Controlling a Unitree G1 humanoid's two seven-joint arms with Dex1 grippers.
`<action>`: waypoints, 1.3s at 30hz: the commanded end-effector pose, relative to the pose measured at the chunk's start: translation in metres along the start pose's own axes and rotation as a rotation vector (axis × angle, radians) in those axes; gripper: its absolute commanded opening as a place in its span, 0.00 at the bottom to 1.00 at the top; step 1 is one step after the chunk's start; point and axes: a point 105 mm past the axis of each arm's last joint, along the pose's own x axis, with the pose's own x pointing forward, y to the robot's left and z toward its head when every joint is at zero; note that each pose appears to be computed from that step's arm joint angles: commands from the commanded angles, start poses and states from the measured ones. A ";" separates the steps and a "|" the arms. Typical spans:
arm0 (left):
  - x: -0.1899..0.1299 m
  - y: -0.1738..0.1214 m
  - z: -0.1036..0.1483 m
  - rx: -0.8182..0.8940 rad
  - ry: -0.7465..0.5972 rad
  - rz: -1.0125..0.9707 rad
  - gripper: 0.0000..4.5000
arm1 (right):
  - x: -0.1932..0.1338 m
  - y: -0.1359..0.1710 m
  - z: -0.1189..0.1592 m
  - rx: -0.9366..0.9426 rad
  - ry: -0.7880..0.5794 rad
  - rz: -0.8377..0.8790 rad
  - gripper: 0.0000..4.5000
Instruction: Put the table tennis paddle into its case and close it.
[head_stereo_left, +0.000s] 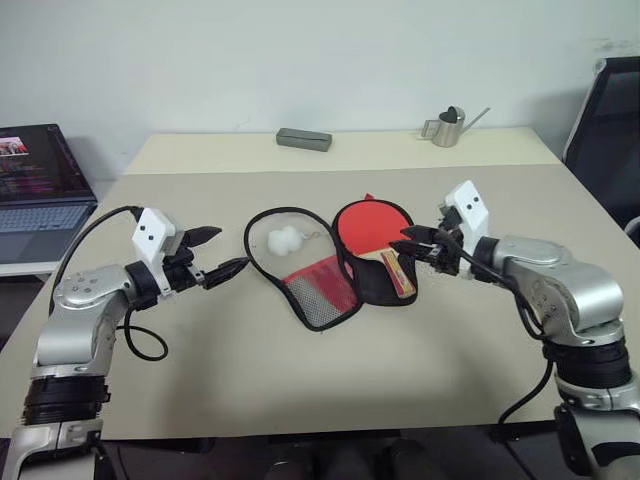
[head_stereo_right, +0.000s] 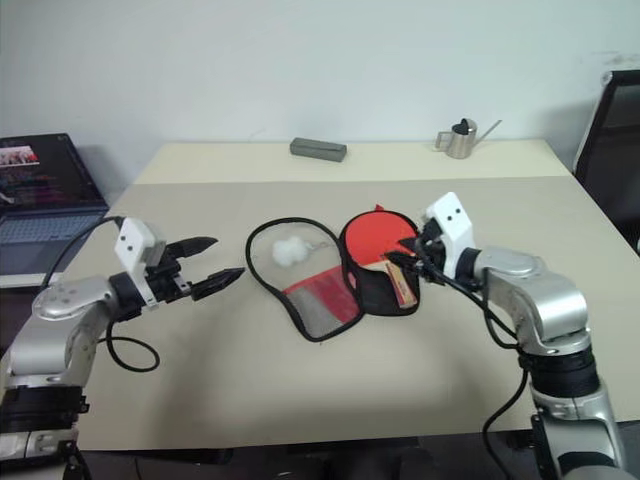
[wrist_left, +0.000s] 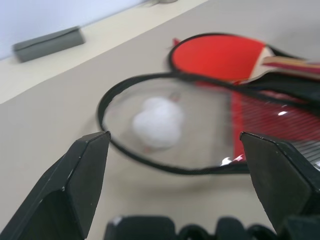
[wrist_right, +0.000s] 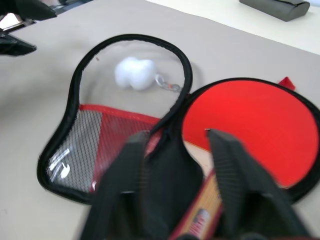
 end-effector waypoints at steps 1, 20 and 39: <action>-0.014 0.017 -0.001 0.056 0.020 0.085 1.00 | -0.009 -0.008 0.015 -0.075 -0.046 0.004 0.30; 0.047 -0.004 -0.036 0.012 0.100 -0.065 1.00 | -0.049 -0.025 0.030 -0.095 -0.062 0.032 0.30; 0.100 -0.041 0.010 0.021 -0.068 -0.263 1.00 | -0.063 -0.018 0.024 -0.089 -0.050 0.031 0.30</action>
